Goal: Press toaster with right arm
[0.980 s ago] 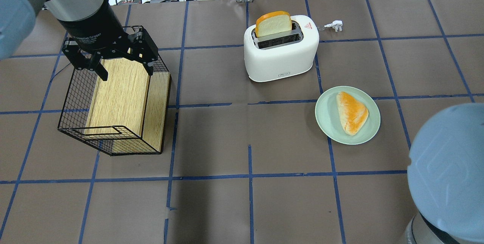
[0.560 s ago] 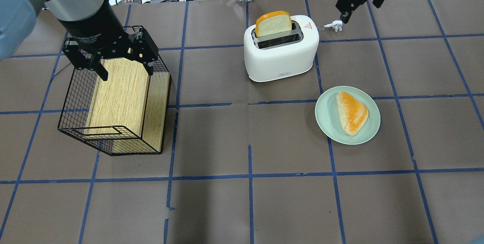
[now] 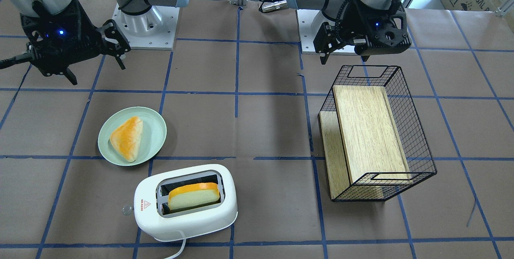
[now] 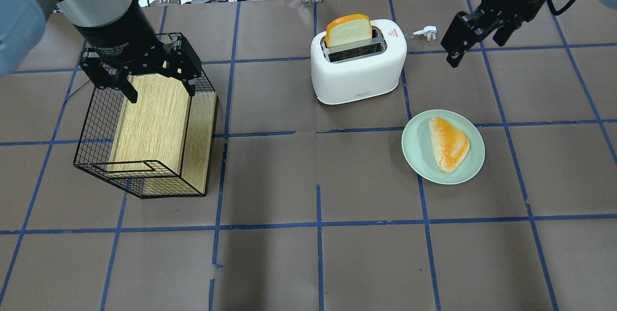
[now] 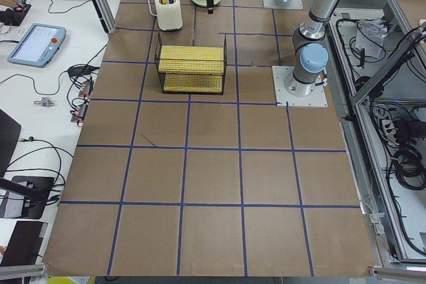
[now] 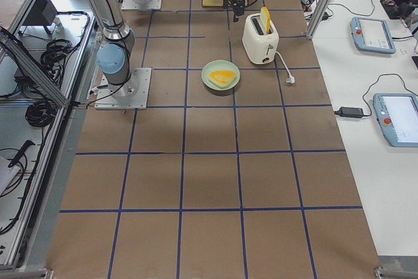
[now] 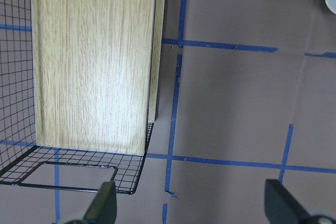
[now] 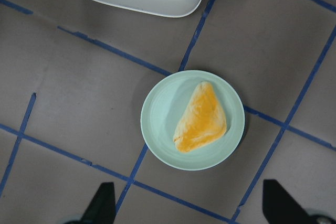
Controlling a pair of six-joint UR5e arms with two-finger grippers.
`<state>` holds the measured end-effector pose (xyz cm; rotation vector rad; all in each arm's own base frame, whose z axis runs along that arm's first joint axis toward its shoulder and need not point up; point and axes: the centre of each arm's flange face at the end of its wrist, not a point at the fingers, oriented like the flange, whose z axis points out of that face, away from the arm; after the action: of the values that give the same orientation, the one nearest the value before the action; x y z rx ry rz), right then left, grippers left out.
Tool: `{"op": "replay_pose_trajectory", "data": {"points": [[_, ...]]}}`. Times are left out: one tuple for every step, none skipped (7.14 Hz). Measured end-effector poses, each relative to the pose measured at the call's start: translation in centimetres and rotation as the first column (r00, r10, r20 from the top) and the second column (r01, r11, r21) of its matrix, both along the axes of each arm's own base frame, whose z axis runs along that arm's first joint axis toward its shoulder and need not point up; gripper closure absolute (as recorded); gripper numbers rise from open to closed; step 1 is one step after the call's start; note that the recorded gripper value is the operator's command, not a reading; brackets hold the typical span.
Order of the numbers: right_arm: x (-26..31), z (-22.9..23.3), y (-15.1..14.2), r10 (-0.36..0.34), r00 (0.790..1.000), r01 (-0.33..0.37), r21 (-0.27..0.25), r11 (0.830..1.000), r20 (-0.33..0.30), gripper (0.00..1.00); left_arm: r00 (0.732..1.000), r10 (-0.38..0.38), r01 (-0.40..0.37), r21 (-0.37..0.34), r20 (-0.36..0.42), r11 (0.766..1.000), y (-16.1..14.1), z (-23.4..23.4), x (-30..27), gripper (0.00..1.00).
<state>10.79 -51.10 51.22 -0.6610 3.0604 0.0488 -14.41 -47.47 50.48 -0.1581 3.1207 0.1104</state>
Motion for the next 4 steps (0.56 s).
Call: {"op": "replay_pose_trajectory", "data": {"points": [[0.0, 0.16, 0.26, -0.005, 1.0, 0.005, 0.016, 1.0, -0.001, 0.0, 1.0, 0.0, 0.0, 0.0, 0.0, 1.0, 0.0, 0.0, 0.0, 0.0], [-0.01, 0.33, 0.23, -0.006, 1.0, 0.006, 0.021, 1.0, -0.002, 0.0, 1.0, 0.0, 0.0, 0.0, 0.0, 1.0, 0.0, 0.0, 0.0, 0.0], [-0.02, 0.37, 0.13, -0.006, 1.0, 0.006, 0.022, 1.0, -0.002, 0.0, 1.0, 0.0, 0.0, 0.0, 0.0, 1.0, 0.0, 0.0, 0.0, 0.0], [-0.1, 0.33, 0.06, -0.007, 1.0, 0.007, 0.023, 1.0, -0.002, 0.0, 1.0, 0.0, 0.0, 0.0, 0.0, 1.0, 0.0, 0.0, 0.0, 0.0]]}}
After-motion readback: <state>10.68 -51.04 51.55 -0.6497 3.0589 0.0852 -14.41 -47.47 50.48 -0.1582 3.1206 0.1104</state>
